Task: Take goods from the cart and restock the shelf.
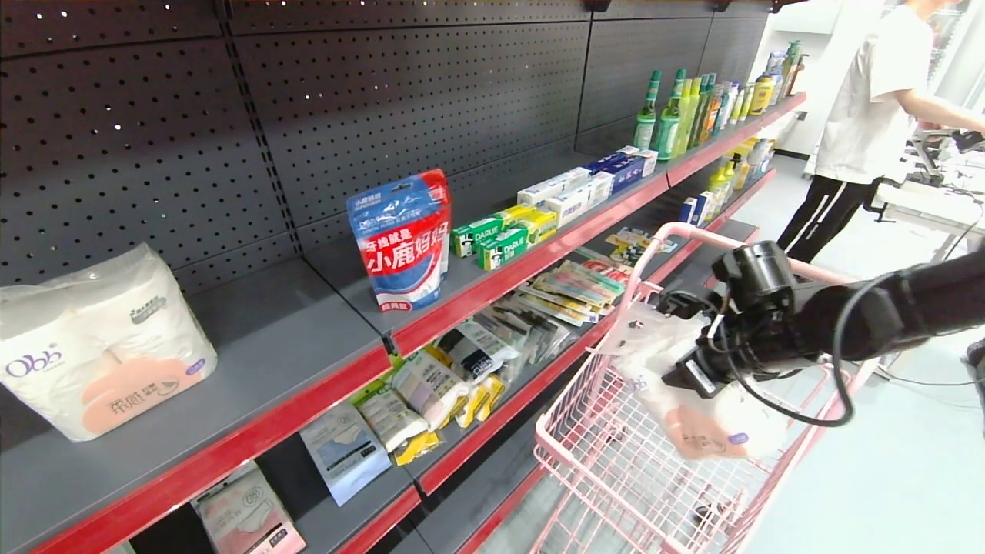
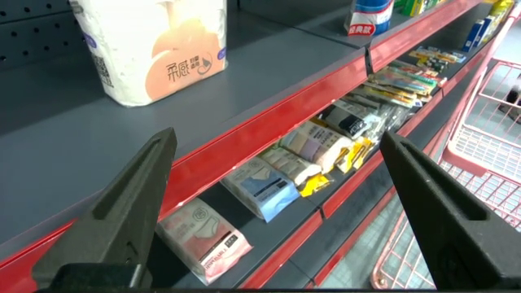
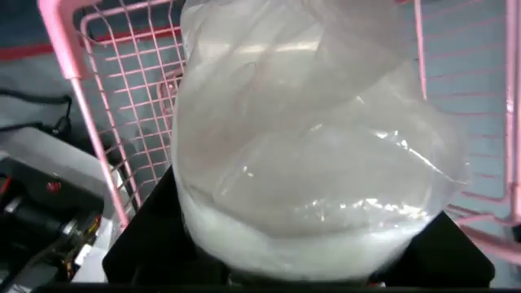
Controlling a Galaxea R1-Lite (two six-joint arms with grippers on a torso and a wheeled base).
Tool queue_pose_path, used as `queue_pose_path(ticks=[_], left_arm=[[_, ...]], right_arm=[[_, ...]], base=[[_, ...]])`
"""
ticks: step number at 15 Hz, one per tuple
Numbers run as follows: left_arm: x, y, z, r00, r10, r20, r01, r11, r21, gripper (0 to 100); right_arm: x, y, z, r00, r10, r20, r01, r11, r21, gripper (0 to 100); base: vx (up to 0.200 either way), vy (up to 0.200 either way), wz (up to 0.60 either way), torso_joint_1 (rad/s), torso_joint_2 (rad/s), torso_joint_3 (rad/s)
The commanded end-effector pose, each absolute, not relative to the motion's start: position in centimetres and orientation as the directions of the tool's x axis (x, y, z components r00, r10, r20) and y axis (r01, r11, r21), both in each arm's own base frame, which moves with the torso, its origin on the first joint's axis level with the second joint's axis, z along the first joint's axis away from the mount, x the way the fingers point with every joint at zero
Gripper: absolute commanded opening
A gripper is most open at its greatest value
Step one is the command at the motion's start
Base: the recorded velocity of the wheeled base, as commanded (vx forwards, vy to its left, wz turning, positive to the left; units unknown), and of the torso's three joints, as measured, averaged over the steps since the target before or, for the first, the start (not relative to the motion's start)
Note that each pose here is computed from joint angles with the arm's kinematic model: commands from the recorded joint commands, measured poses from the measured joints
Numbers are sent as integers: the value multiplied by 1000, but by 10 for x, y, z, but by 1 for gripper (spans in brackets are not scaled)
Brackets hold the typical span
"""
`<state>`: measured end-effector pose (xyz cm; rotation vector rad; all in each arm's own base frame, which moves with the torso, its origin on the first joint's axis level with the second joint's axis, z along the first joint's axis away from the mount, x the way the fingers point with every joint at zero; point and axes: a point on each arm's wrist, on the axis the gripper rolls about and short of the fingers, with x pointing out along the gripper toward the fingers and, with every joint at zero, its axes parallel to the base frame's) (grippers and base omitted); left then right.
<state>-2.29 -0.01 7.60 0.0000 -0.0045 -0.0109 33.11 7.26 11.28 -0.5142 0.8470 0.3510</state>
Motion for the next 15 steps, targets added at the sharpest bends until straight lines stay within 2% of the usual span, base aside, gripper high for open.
queue_pose_path(ticks=[1,3,5,6,8,9,12,15], left_arm=[[-23,0,76,1000,-11,5,11,1000,0,100],[-23,0,76,1000,-12,5,12,1000,0,100],[-23,0,76,1000,-12,3,12,1000,0,100],[-23,0,76,1000,-14,5,14,1000,2,100],[-23,0,76,1000,-15,5,15,1000,2,100],[-23,0,76,1000,-14,5,14,1000,0,100],[-23,0,76,1000,-14,5,14,1000,0,100],[-23,0,76,1000,-14,5,14,1000,0,100]], right_arm=[[238,54,189,780,130,-612,-381,874,-301,0],[190,45,212,846,151,-511,-334,898,-287,0],[151,34,219,891,138,-433,-287,910,-301,0],[115,23,219,929,90,-359,-213,923,-320,0],[97,18,215,943,85,-322,-190,931,-311,0],[65,6,214,973,-33,-227,-42,948,-317,0],[28,-2,196,982,-126,-142,77,948,-308,0],[4,-4,186,971,-191,-147,137,940,-314,0]], base=[[0,0,0,0,0,0],[0,0,0,0,0,0],[0,0,0,0,0,0],[0,0,0,0,0,0],[0,0,0,0,0,0],[0,0,0,0,0,0],[0,0,0,0,0,0],[0,0,0,0,0,0]])
